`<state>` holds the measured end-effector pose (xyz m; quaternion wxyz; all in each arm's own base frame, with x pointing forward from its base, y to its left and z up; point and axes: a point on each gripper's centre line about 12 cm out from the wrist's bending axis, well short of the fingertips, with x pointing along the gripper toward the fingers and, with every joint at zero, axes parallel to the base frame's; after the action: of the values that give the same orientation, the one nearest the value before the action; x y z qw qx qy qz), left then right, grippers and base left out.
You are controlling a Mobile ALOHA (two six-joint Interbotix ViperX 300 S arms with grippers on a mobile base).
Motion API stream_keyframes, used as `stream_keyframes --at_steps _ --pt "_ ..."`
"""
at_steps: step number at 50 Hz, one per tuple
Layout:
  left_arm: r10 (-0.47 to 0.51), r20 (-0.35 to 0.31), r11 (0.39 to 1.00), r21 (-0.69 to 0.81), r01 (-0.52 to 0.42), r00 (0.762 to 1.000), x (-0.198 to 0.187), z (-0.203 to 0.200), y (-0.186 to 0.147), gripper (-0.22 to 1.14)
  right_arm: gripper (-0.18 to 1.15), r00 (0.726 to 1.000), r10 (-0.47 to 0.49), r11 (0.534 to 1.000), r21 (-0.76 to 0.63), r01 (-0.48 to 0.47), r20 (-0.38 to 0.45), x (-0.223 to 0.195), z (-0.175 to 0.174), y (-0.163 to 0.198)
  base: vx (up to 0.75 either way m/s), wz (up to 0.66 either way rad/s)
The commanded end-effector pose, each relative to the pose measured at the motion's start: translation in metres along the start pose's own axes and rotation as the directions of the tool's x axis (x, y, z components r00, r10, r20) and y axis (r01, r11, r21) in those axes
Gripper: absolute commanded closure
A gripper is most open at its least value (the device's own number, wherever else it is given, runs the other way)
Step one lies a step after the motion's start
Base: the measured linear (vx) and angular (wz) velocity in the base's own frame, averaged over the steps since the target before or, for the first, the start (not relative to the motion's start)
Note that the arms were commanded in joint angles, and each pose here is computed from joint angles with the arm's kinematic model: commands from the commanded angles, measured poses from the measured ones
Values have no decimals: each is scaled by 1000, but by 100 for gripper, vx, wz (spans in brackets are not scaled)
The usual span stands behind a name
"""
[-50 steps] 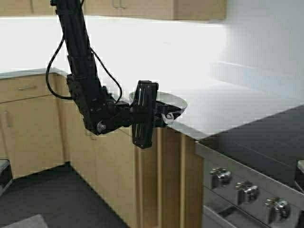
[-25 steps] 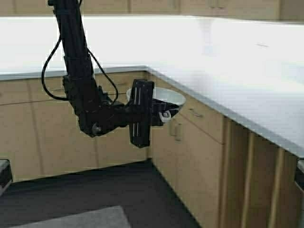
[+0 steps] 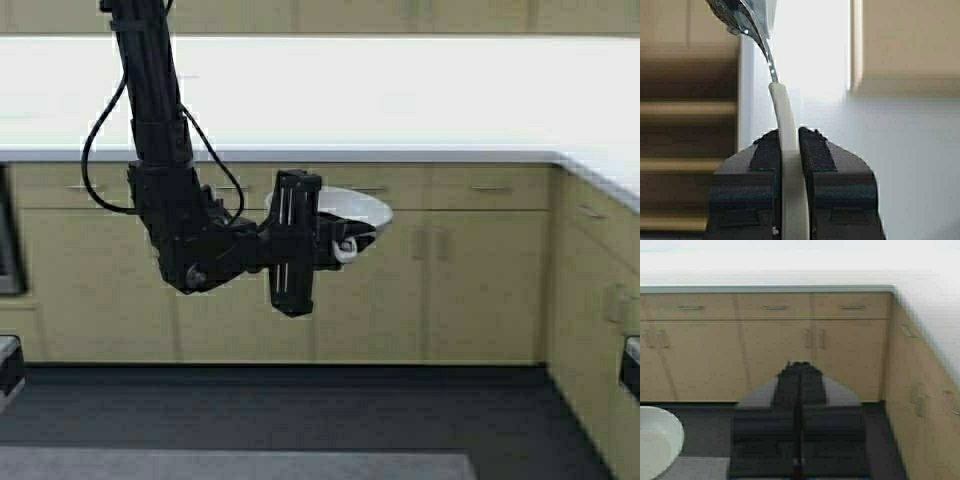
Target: Wash the pan
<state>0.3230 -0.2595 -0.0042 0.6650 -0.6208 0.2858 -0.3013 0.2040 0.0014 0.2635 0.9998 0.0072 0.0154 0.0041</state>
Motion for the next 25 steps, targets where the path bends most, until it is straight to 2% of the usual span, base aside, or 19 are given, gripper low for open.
stream_keyframes --at_steps 1,11,25 --pt "-87 0 996 31 87 996 10 2 -29 89 92 1000 1 1000 -1 -1 11 2 4 0 13 78" --pt "-106 0 994 30 106 994 15 4 -31 89 92 1000 0 1000 -1 0 -5 5 1 0 13 73" --pt "-105 2 994 11 105 994 16 4 -28 89 92 1000 0 1000 -3 0 -11 6 1 0 13 61"
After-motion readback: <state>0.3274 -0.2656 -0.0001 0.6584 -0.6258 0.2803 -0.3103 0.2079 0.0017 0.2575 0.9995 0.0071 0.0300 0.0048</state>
